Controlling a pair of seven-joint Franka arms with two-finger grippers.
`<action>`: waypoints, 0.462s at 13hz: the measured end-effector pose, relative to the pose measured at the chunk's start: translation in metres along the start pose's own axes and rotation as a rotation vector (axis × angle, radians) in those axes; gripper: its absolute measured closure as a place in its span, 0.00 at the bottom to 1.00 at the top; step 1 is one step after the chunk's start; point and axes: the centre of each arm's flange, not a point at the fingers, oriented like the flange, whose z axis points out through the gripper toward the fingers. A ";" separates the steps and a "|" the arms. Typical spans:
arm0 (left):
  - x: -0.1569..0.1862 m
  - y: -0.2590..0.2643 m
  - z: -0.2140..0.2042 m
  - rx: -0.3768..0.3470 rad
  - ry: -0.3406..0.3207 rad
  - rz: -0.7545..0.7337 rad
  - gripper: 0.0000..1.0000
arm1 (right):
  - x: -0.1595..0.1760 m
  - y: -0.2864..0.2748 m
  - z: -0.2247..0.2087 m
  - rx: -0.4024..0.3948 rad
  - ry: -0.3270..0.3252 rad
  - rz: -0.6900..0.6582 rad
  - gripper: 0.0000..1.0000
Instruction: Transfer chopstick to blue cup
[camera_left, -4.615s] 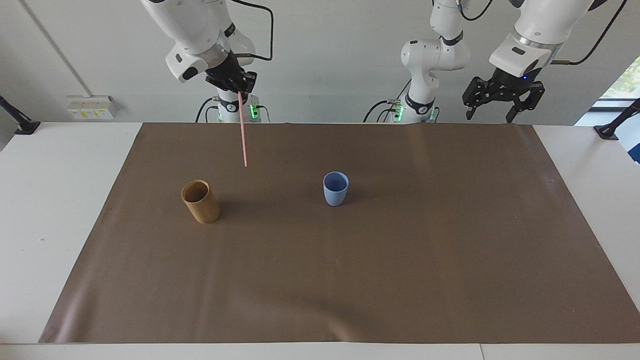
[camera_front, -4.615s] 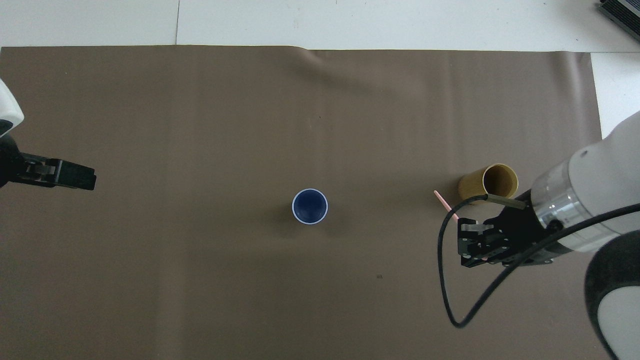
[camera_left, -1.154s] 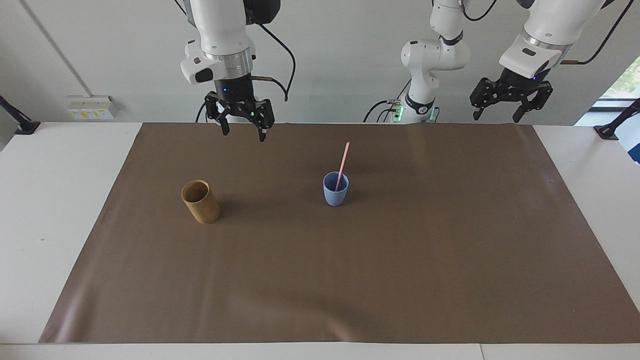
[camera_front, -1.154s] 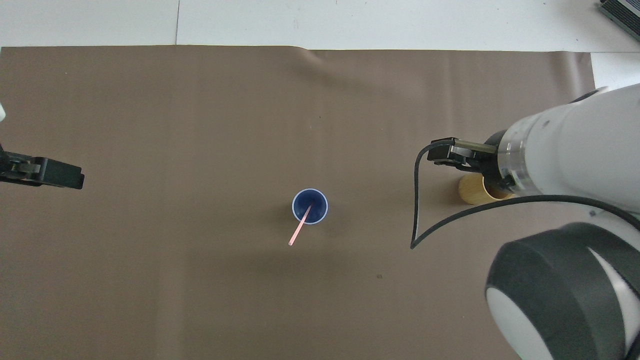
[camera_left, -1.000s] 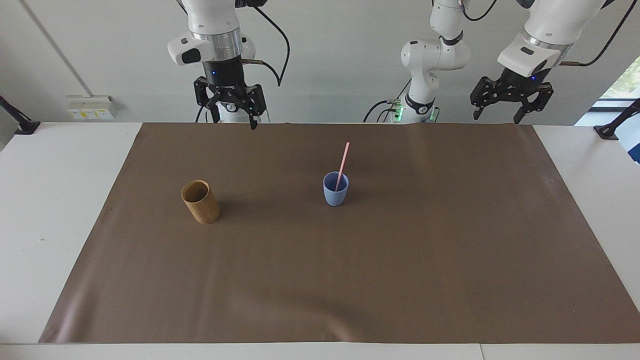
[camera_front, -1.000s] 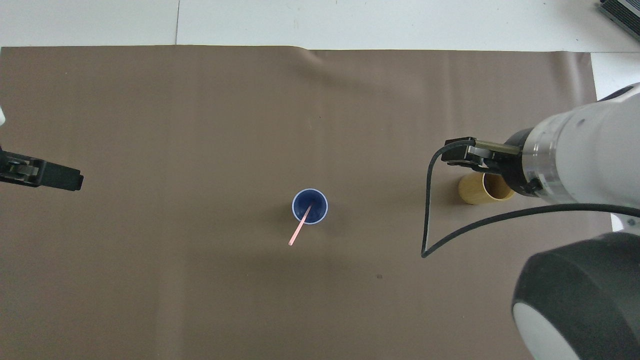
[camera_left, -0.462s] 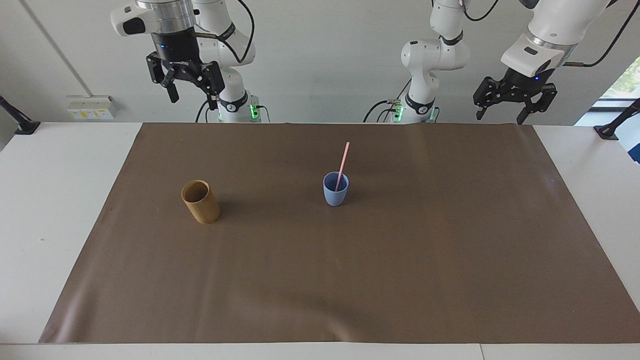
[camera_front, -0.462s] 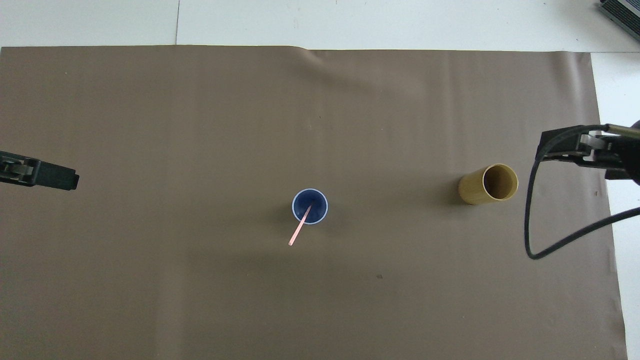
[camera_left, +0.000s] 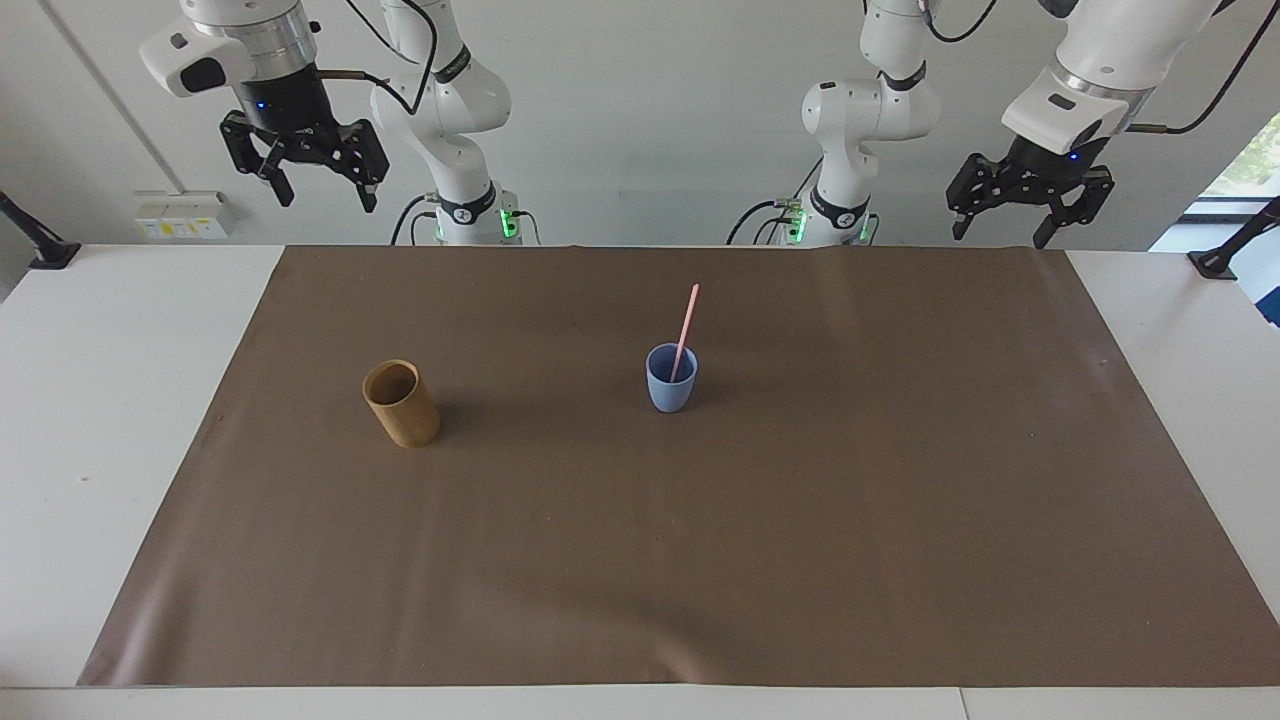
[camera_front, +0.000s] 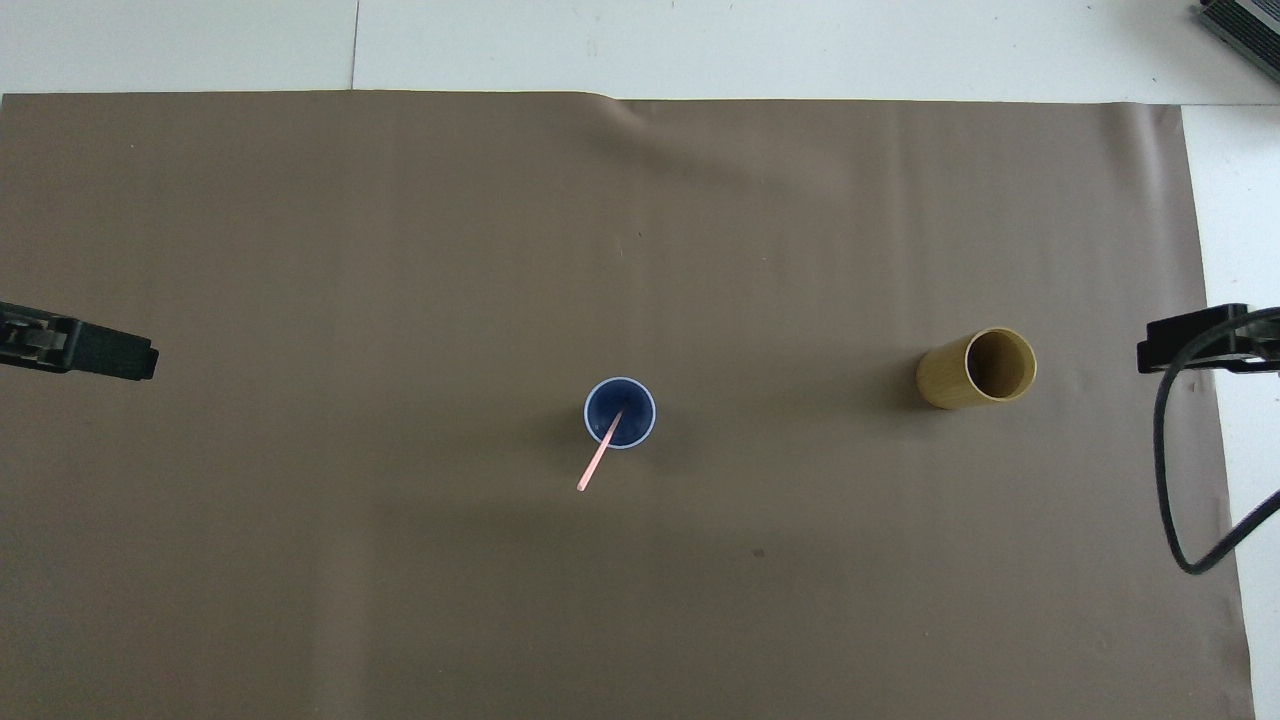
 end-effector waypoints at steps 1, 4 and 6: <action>0.000 0.000 0.000 0.000 0.000 0.000 0.00 | 0.004 0.004 0.006 -0.002 -0.012 0.009 0.00; 0.000 0.000 0.000 0.000 0.000 0.000 0.00 | 0.004 0.027 0.025 -0.002 -0.034 0.049 0.00; 0.000 0.000 0.000 0.000 0.000 0.000 0.00 | -0.003 0.027 0.029 0.001 -0.017 0.046 0.00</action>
